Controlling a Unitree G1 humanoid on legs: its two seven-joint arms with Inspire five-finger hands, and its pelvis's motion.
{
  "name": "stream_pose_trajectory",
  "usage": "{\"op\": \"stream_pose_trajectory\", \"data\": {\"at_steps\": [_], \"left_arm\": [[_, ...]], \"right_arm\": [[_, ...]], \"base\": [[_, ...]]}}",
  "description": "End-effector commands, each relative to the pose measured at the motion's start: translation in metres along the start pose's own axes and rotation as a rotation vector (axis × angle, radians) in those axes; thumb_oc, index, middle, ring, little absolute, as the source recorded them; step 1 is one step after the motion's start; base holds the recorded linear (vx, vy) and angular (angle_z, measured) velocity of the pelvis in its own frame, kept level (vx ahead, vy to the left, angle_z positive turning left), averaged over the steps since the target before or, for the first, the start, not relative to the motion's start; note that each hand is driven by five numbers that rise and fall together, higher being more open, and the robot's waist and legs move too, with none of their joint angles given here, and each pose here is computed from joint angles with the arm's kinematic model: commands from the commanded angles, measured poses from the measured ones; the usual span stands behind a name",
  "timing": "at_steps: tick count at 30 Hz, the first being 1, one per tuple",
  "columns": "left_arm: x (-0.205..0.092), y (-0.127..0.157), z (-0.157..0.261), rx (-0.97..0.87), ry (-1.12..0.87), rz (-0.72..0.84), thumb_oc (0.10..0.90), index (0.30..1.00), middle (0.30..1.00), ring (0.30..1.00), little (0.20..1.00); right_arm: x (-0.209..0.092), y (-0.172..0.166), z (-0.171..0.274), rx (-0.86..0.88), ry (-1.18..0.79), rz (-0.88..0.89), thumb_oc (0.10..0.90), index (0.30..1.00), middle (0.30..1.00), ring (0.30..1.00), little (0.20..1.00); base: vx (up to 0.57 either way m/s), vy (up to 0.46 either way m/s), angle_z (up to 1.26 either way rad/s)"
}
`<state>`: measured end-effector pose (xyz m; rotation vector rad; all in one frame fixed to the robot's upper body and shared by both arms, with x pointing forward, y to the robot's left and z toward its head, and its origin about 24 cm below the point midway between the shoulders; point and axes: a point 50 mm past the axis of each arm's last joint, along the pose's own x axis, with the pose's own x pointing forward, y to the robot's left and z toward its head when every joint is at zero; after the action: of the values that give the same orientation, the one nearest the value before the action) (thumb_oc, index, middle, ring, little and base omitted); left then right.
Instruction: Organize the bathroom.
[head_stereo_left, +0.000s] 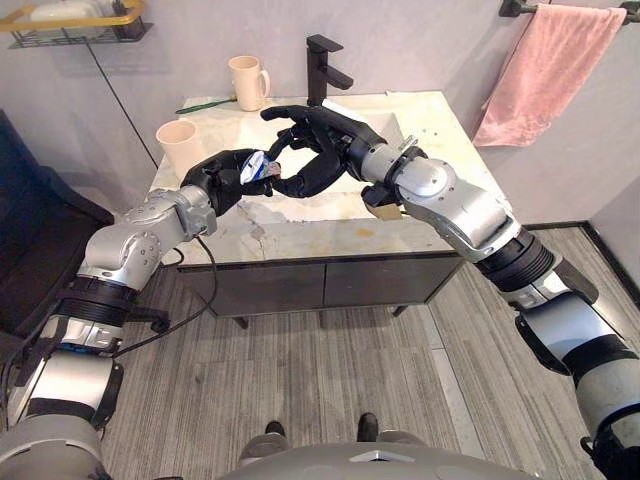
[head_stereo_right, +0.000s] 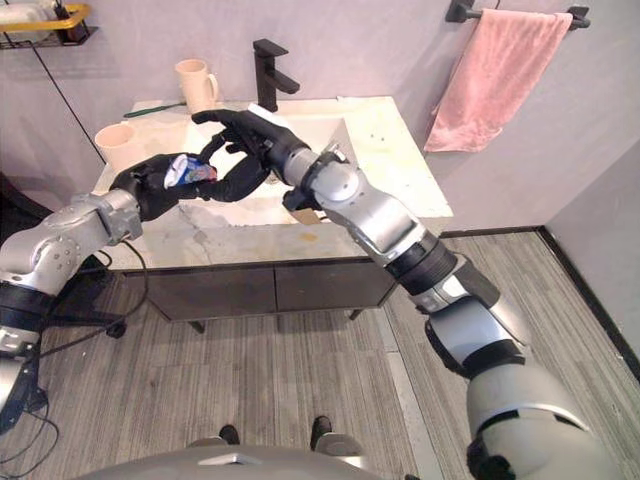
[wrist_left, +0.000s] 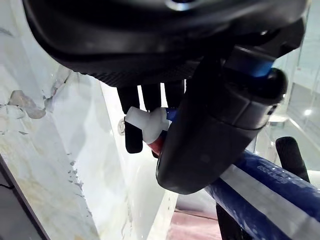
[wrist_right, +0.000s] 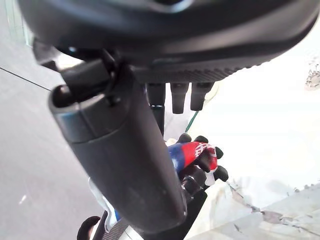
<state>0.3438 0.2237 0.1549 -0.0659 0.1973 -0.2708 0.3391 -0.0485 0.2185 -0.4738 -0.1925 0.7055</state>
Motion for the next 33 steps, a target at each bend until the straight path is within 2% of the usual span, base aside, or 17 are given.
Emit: {"op": "stream_pose_trajectory", "data": {"at_steps": [1,33], "left_arm": [[-0.003,-0.021,0.082,0.072,-0.347,-0.104,0.4,0.3,0.3,0.3,0.3],[0.012,-0.04,0.048,-0.021,-0.166,-0.2,0.4,0.3,0.3,0.3,0.3]], "right_arm": [[0.011,0.016,0.039,0.031,-0.205,0.058,0.8,0.9,0.9,0.9,0.9],[0.017,0.024,0.053,0.053,-0.278,0.082,0.8,0.9,0.9,0.9,0.9]], "base": [[0.0,0.0,0.0],[0.0,-0.001,0.0]]}}
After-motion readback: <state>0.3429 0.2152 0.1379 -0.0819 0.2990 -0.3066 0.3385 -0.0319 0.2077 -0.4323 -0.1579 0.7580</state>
